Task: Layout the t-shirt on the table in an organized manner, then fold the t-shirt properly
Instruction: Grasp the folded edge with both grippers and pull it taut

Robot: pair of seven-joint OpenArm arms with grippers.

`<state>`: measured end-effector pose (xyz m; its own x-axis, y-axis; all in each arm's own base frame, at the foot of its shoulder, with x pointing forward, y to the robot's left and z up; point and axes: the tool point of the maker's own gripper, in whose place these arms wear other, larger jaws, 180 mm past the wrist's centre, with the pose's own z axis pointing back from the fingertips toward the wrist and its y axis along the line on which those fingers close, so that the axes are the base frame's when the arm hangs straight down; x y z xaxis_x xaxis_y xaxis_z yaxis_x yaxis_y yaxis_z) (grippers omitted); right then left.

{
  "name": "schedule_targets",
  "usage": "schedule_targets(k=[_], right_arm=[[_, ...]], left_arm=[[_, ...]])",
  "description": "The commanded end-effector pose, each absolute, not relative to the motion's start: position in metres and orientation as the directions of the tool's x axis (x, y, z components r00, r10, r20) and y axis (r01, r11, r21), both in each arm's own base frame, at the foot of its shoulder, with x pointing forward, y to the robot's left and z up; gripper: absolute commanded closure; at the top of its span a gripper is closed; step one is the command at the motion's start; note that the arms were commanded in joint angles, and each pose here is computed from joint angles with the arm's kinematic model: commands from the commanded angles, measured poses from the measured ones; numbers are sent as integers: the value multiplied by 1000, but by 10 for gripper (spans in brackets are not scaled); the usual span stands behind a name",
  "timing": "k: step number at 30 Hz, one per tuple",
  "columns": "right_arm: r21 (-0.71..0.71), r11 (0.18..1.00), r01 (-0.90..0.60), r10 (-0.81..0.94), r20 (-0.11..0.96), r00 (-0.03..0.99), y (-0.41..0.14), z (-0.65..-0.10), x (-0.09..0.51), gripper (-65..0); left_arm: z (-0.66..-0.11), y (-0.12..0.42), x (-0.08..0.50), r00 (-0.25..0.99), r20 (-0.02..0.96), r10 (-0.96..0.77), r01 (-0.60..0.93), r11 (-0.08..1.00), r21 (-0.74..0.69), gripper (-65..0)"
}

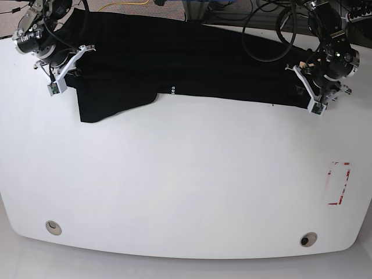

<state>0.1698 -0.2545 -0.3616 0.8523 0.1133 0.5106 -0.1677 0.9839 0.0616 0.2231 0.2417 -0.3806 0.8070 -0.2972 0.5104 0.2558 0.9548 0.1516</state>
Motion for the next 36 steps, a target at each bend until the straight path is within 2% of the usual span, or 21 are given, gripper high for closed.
schedule_targets(k=[1,4,11,17,23,36], right_arm=[[35,987,-160,120,510,852,-262,-365,169,-24],[44,986,-162,121,481,868,-260,-382,166,-40],[65,989,-131,85,468,880,-265,-411,163,-40],[84,993,-82,37,441,897,-275,-436,172,-40],[71,996,-52,12,472,882,-291,-449,196,-40],[22,999,-43,26,512,858,-314,-435,244,-41]], left_arm=[[-385,247,221,813,506,-287,249,958,143,-101],[-401,248,210,841,468,-272,248,962,114,-47],[-416,265,196,871,406,-276,253,961,110,-47],[-423,268,199,864,425,-270,254,962,95,-47],[-423,270,219,857,446,-258,241,966,96,-49],[-417,280,266,848,467,-250,213,968,132,-50]])
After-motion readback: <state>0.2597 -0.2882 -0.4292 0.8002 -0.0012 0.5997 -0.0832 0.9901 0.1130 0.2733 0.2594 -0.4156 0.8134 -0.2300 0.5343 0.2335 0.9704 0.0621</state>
